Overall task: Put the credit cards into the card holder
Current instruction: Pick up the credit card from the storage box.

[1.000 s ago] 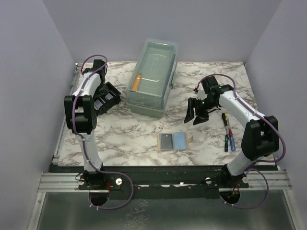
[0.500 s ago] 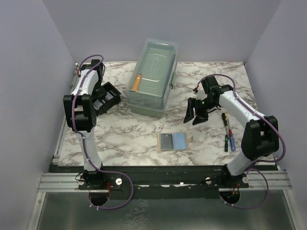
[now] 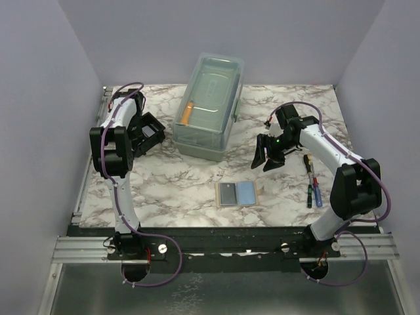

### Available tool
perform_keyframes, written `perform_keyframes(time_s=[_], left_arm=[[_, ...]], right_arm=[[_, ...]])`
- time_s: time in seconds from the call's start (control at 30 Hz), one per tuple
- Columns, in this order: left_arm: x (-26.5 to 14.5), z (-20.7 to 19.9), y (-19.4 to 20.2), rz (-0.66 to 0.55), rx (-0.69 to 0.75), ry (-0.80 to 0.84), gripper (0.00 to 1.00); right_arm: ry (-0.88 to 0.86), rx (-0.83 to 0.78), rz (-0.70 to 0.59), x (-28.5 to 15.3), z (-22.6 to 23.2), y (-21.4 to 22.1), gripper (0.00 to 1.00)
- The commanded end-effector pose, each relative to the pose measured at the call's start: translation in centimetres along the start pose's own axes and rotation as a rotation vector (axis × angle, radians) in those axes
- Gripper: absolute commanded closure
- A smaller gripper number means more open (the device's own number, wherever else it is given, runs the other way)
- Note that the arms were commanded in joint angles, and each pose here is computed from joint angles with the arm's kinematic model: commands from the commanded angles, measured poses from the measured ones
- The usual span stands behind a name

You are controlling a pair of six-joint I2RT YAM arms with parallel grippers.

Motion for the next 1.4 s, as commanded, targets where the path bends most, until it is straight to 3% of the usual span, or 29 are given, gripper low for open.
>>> perform_keyframes(time_s=[0.0, 0.6, 1.37], left_arm=[[-0.7, 2.0, -0.1, -0.015, 0.012, -0.036, 0.37], [-1.9, 2.8, -0.5, -0.036, 0.0, -0.004, 0.54], [-3.9, 3.0, -2.4, -0.118, -0.034, 0.033, 0.92]], right_arm=[[-0.026, -0.004, -0.002, -0.4, 0.2, 0.4, 0.4], [-0.027, -0.003, 0.001, -0.3, 0.2, 0.5, 0.41], [-0.03, -0.004, 0.007, -0.2, 0.1, 0.4, 0.42]])
Point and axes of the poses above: each gripper's point midway between its finger pads, its own x axis out along the fingers, its own z axis along the line the jaws close on, y = z × x, the point moved 6 cm from there along -x, back along the fingers, and after that the axes turned 3 degrees about -x, right-handed, at the moved point
